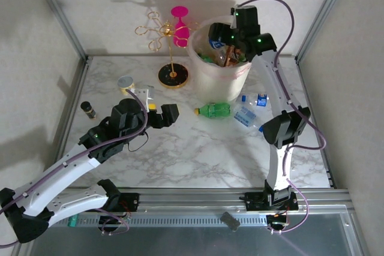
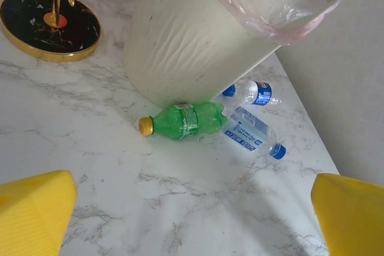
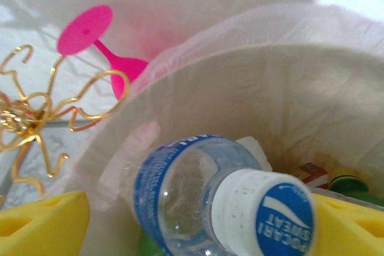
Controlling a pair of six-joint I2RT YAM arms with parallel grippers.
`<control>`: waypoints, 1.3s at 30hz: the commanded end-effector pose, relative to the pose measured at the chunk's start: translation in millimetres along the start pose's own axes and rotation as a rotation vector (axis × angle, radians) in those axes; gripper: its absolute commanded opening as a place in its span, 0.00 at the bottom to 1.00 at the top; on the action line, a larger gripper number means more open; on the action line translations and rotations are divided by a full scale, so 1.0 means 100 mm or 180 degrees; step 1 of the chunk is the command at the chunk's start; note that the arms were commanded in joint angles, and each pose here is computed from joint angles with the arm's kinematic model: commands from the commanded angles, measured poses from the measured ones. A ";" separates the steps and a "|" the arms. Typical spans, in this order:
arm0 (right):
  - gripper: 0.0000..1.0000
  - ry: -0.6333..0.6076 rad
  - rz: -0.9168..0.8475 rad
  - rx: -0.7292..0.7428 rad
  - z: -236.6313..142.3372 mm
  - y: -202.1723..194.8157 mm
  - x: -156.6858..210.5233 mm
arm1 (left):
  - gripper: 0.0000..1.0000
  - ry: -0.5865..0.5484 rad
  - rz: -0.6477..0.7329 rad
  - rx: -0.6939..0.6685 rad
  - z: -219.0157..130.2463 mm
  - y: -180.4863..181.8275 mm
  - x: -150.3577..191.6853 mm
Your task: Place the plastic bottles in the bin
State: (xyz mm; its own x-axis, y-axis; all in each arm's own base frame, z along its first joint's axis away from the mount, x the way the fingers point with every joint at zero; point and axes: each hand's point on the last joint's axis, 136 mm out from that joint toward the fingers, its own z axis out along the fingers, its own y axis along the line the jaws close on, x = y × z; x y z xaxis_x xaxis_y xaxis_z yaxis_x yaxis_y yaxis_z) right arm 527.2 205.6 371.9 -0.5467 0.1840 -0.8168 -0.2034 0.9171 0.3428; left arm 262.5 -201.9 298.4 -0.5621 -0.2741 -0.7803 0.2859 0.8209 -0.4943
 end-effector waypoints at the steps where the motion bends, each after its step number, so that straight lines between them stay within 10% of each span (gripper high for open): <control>1: 0.91 -0.0473 -0.0040 -0.0053 -0.61 0.11 -0.44 | 1.00 -0.0155 -0.0011 -0.0019 -0.12 -0.02 -0.18; 8: 0.79 -0.0563 -0.0029 -0.0115 -1.01 0.14 -0.44 | 0.99 -0.0187 -0.0107 0.0067 -0.20 -0.04 -0.18; 17: 0.38 -0.0353 0.0171 -0.0257 -1.35 0.04 0.26 | 0.94 -0.0086 -0.0328 0.0275 -0.23 -0.06 0.00; 28: 0.48 -0.0320 0.0781 0.0002 -1.91 -0.52 1.37 | 0.98 -0.0039 -0.0904 -0.0040 -0.05 0.41 0.49; 35: 0.53 0.0142 0.1699 0.0266 -1.63 -0.83 2.16 | 1.00 0.0081 -0.1308 -0.0342 0.18 0.67 0.80; 39: 0.70 0.0439 0.2407 -0.0428 -1.34 -0.56 2.53 | 1.00 0.0097 -0.1393 -0.0433 0.23 0.79 0.94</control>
State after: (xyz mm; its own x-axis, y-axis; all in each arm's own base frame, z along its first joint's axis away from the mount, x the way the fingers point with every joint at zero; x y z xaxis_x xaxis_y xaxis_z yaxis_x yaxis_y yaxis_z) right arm 290.2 122.7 207.4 -0.6454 0.6054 -0.4658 0.1737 0.7102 0.6823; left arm 244.1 -180.0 178.7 -0.6697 -0.5310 -0.5191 -0.0421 0.7251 -0.6873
